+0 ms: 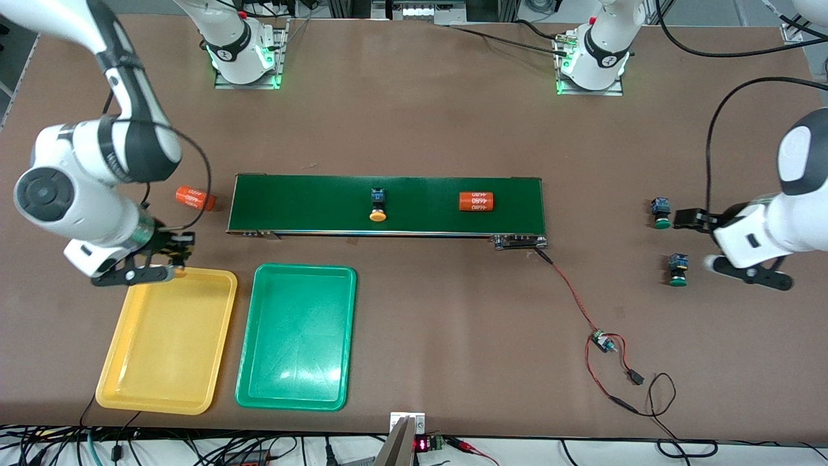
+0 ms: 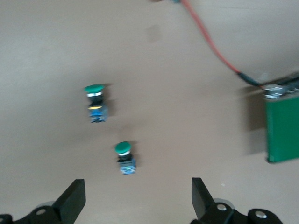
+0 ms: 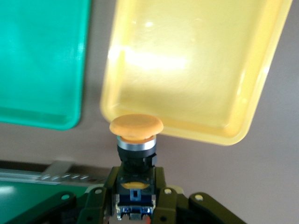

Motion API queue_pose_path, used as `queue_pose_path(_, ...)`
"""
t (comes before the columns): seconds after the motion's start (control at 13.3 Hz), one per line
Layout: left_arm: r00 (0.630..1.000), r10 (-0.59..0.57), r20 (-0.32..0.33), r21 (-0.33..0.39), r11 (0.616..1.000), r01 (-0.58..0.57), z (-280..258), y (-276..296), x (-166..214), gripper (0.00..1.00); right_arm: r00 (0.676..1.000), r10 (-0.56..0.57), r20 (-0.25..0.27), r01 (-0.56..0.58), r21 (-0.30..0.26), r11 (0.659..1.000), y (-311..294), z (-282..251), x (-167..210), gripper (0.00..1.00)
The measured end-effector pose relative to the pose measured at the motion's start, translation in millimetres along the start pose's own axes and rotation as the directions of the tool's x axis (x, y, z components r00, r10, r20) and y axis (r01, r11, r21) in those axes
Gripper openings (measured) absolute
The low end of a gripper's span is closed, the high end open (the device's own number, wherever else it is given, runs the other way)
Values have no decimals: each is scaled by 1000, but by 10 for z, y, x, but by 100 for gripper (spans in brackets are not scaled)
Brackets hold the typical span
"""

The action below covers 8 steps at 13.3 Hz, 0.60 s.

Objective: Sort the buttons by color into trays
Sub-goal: 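Carry the yellow button while the left gripper lifts a green button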

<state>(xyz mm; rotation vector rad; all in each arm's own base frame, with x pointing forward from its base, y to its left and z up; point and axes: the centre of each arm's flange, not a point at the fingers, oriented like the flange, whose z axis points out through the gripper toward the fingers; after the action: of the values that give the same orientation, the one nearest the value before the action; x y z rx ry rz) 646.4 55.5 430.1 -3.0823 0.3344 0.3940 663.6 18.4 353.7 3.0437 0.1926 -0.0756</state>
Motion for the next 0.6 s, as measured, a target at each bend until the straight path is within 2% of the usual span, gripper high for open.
queue_pose_path(0.3, 993, -100, -69, 26, 994, 102, 525, -566, -58, 100, 999, 13, -42, -13, 6, 1000, 455, 377, 312, 33)
queue_pose_path(0.45, 985, -131, -116, 2, 991, 132, 693, -613, -43, 100, 998, 16, -55, -16, 8, 1000, 564, 517, 420, 33)
queue_pose_path(0.6, 982, -136, -129, 0, 991, 137, 877, -604, -46, 100, 996, 17, -83, -17, 9, 1000, 661, 699, 501, 33)
